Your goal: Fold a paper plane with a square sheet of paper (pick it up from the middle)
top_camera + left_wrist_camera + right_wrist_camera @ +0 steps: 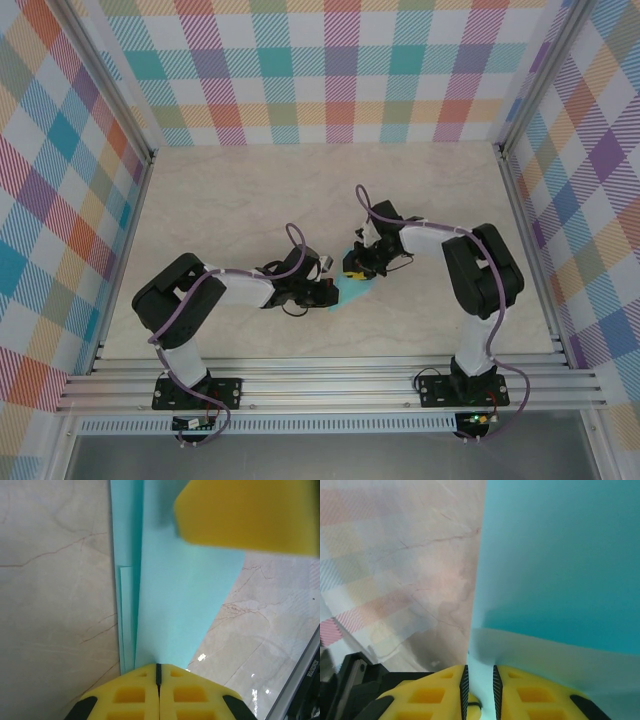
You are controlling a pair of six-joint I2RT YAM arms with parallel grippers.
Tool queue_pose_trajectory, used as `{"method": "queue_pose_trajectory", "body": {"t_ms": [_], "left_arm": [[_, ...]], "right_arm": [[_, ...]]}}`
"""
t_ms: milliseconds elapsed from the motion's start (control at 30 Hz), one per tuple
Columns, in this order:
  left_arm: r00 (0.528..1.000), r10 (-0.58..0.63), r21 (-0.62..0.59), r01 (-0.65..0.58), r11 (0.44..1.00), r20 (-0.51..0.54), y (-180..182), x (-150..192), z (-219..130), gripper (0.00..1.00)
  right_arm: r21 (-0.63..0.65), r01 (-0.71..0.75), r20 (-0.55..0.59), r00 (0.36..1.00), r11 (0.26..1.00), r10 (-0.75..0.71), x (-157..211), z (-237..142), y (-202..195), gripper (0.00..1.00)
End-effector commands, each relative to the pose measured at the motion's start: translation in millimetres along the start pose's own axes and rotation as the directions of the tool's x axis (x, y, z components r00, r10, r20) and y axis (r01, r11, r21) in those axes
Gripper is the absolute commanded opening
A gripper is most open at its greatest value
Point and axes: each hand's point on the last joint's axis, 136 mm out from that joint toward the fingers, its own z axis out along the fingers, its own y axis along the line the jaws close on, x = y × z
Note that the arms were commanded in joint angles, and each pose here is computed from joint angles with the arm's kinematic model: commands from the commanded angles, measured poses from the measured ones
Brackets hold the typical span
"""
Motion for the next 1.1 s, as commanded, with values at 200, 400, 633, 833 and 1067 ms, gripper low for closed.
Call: {"method": "queue_pose_trajectory", "body": {"t_ms": [200,400,633,833,1067], "left_arm": [[0.996,-0.072,-0.161,0.063,0.985,-0.052,47,26,4,0.02],[0.996,-0.07,-0.156,0.06,0.986,-0.057,46,25,5,0.02],[0.996,-0.072,-0.159,0.061,0.985,-0.06,46,25,5,0.02],[0.995,-0.075,-0.164,0.063,0.984,-0.067,48,27,6,0.02],[0.993,-0.078,-0.186,0.06,0.981,-0.087,53,33,5,0.0]], "right_arm": [[0.012,0.016,0.088,0.996,1.0,-0.017,4,-30,4,0.2],[-0.062,0.027,0.021,0.999,0.998,-0.025,16,-12,12,0.17],[-0.059,0.011,-0.016,1.0,0.998,-0.012,20,5,7,0.17],[-0.039,0.009,-0.046,0.999,0.999,-0.011,25,19,-1,0.17],[0.125,0.01,-0.007,1.0,0.992,-0.009,13,23,-30,0.17]]}}
